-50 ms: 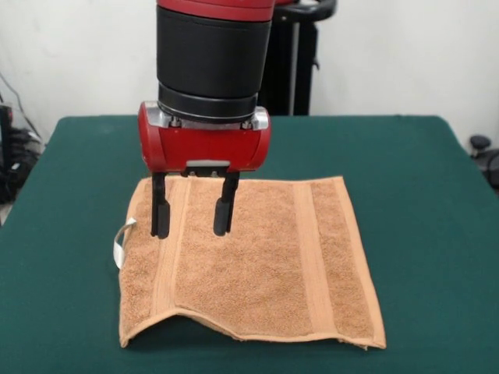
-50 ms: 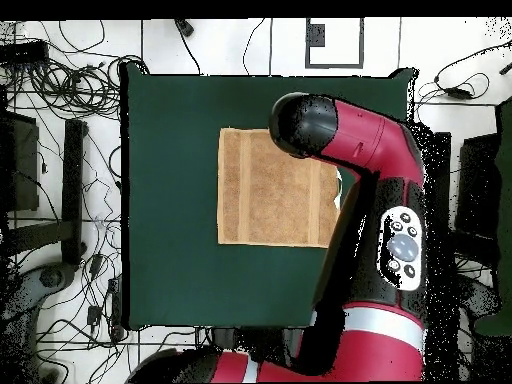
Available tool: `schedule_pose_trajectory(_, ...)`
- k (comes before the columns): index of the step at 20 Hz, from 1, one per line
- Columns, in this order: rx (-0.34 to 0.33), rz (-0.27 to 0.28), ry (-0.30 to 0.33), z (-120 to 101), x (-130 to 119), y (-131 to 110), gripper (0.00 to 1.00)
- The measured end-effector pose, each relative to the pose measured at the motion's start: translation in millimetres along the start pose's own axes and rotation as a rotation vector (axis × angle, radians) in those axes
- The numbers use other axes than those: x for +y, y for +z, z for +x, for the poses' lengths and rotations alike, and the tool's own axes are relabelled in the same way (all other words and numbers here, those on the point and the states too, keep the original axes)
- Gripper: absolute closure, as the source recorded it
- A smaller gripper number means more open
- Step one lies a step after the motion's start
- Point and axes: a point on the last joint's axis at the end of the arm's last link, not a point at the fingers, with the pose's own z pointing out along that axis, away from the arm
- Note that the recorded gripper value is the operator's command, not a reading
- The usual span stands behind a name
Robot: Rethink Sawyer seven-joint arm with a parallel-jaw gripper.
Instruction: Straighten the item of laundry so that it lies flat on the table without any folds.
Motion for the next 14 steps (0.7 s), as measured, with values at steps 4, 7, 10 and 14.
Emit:
schedule_pose_trajectory(4,-0.010,0.009,-0.001,1.9,0.4,4.4,0.00)
schedule_pose_trajectory(7,-0.021,0.017,-0.002,2.4,-0.2,6.6,0.00)
schedule_pose_trajectory(10,-0.034,0.027,-0.001,3.0,-2.2,8.5,0.00)
schedule_pose_trajectory(14,-0.047,0.037,0.001,3.5,-5.1,10.2,0.00)
